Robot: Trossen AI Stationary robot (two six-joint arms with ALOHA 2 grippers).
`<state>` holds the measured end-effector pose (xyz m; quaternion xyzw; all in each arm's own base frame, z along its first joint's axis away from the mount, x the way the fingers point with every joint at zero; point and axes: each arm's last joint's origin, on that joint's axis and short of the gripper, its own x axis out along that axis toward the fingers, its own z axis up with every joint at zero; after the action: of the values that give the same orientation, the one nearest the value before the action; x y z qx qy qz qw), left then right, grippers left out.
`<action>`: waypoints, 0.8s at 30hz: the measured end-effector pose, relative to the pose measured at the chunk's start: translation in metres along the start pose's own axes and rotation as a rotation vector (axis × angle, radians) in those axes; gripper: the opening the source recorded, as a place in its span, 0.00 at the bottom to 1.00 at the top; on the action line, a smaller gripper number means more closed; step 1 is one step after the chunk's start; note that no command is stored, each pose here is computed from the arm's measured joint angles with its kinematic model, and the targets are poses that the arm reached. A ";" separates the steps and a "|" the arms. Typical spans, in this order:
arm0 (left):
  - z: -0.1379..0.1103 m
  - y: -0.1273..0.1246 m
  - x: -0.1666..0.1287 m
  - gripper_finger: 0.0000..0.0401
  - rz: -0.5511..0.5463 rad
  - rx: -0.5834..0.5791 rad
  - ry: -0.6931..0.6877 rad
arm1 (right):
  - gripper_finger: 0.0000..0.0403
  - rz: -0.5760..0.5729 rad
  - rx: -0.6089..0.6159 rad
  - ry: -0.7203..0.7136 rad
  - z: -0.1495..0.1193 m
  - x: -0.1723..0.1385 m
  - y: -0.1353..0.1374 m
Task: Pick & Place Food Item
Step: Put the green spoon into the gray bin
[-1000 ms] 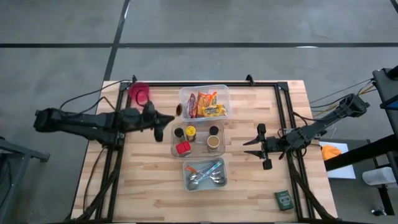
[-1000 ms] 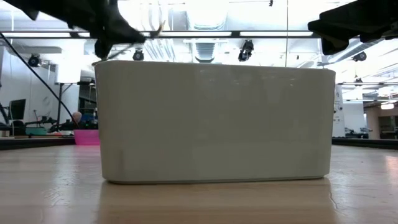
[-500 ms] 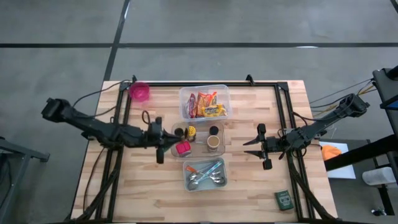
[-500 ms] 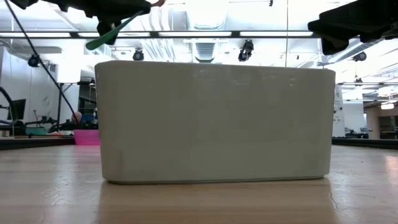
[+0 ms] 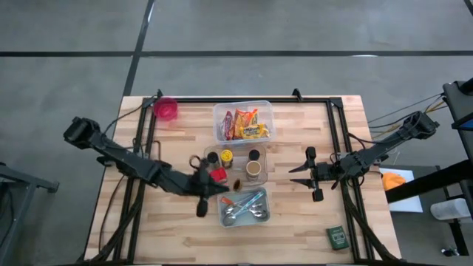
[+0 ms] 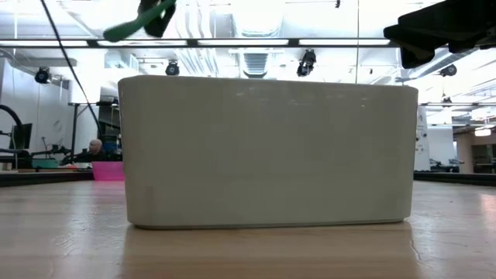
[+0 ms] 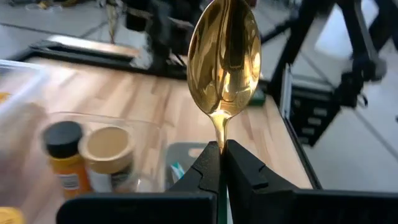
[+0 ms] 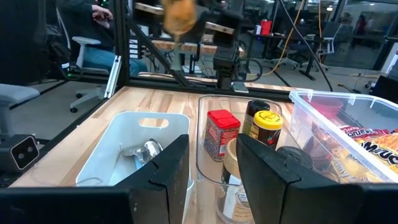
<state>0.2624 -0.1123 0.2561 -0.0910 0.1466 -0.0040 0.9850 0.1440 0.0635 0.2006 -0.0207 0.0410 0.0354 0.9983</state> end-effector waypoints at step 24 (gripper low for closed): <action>-0.028 -0.041 0.102 0.02 0.069 0.072 0.283 | 0.32 0.000 0.000 0.000 0.000 0.000 0.000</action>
<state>0.3527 -0.1609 0.2078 -0.0490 0.2867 0.0116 0.9567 0.1440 0.0636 0.2007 -0.0206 0.0409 0.0355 0.9983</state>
